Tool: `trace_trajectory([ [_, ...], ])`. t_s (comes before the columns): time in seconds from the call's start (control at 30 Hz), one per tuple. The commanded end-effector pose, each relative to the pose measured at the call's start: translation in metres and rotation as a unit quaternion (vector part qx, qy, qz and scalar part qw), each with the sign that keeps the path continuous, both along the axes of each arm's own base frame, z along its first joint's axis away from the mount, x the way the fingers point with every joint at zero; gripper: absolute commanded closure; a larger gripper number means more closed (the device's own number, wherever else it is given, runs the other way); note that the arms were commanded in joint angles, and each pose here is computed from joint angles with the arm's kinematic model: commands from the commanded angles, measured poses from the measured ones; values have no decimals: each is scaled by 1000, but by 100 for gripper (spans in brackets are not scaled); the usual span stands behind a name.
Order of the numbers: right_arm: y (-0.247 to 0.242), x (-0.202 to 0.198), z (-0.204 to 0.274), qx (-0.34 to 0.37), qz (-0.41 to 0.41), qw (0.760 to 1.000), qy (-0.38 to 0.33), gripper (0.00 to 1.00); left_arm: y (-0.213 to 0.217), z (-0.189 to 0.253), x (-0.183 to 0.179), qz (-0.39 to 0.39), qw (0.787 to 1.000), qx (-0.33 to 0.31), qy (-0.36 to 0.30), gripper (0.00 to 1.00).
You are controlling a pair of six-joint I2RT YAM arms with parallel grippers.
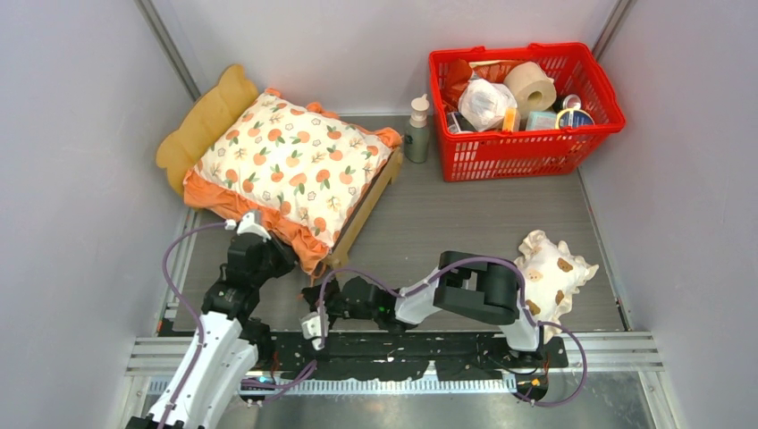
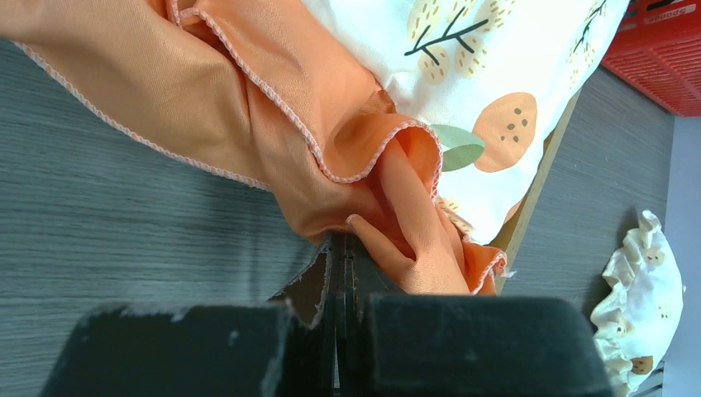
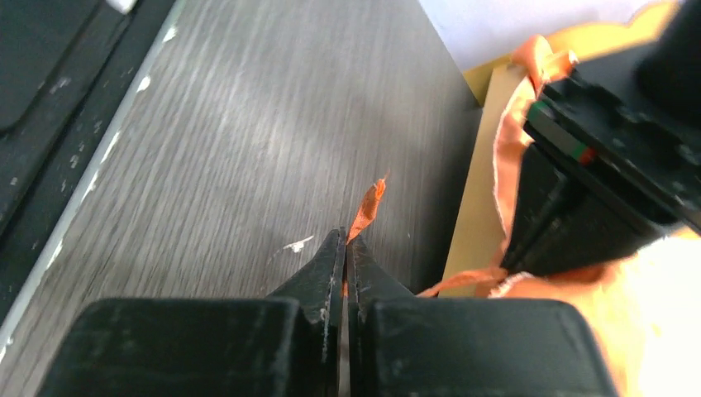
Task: Set up the pet bed
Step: Tie the ropes to the bed frame.
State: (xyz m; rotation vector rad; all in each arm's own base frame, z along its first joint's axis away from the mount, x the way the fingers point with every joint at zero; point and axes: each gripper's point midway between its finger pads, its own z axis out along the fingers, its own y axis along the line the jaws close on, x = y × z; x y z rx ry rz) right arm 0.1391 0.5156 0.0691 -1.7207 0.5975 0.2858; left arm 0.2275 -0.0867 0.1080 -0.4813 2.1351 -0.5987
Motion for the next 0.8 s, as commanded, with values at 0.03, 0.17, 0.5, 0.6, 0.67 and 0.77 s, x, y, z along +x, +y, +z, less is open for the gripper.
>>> trace_trajectory([
  [0.03,-3,13,61,178,-83,965,175,95,0,5,-1,3,1000,-4,-6,100],
  [0.17,-8,20,62,221,-122,925,285,95,-1,7,-1,2,1000,-8,-6,100],
  [0.5,-17,25,60,313,-170,788,503,95,10,0,-11,43,999,-8,25,100],
  [0.6,-19,26,60,329,-174,764,527,95,22,-6,-16,71,997,10,41,100],
  [0.67,-19,26,59,333,-175,751,542,95,25,-10,-20,84,995,10,53,100],
  [0.77,-21,26,58,340,-180,735,557,95,27,-16,-24,95,994,5,61,100],
])
